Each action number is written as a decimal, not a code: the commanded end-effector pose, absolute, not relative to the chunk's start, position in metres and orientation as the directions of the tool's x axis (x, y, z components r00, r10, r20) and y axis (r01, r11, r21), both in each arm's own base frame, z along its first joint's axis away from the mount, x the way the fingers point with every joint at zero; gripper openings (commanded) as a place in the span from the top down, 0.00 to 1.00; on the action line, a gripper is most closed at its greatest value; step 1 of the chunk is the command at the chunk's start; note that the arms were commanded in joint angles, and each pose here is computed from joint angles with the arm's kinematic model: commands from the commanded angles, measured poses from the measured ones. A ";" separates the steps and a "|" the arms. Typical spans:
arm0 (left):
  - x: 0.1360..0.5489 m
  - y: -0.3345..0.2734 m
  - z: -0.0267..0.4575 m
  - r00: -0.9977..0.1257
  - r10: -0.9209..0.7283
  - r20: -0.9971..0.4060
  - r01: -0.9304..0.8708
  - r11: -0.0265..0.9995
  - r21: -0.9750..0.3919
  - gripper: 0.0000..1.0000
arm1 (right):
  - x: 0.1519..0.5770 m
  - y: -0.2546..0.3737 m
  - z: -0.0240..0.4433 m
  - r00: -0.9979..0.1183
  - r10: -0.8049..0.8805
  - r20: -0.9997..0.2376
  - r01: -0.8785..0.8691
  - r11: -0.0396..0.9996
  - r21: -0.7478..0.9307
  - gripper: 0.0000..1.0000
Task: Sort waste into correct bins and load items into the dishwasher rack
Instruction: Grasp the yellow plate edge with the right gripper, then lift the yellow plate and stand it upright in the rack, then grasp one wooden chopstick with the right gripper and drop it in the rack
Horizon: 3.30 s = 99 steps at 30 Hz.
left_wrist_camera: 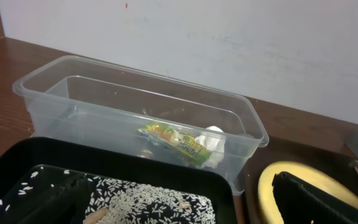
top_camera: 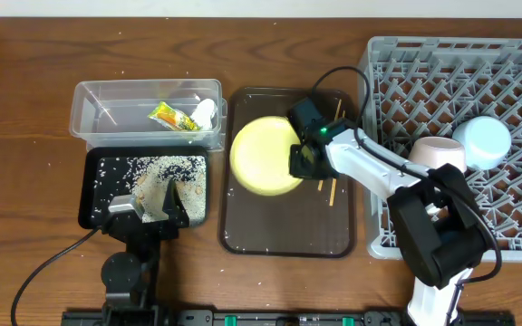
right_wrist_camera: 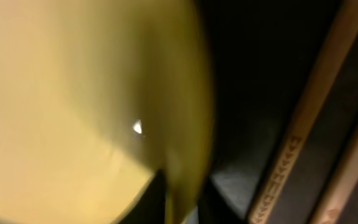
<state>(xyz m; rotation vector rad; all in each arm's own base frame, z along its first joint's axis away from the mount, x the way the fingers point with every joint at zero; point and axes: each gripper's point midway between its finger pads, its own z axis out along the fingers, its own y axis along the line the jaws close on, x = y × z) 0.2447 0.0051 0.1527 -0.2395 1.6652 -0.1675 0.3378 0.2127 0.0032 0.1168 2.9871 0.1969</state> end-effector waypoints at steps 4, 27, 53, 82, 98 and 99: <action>0.244 0.008 0.137 -0.137 -0.267 -0.954 -0.084 0.963 -0.257 0.04 | 0.350 0.194 0.016 -0.973 0.110 -0.205 0.094 0.992 0.089 0.99; 0.244 0.008 0.137 -0.137 -0.267 -0.954 -0.084 0.963 -0.257 0.04 | 0.384 -0.102 0.307 -0.394 0.063 -0.917 0.760 0.583 -0.286 0.99; 0.244 0.008 0.137 -0.137 -0.267 -0.954 -0.084 0.963 -0.257 0.04 | 0.442 0.015 0.220 -0.610 -0.100 -0.786 0.360 0.849 -0.387 0.50; 0.244 0.008 0.137 -0.137 -0.267 -0.954 -0.084 0.963 -0.257 0.04 | 0.352 0.169 -0.005 -0.982 0.108 -0.156 0.102 0.994 0.046 0.77; 0.244 0.008 0.137 -0.137 -0.267 -0.954 -0.084 0.963 -0.257 0.04 | 0.386 0.154 0.142 -0.859 -0.048 -0.510 -0.117 0.988 0.104 0.99; 0.244 0.008 0.137 -0.137 -0.267 -0.954 -0.084 0.963 -0.257 0.04 | 0.389 0.145 0.158 -0.834 -0.049 -0.550 -0.117 0.989 0.089 0.99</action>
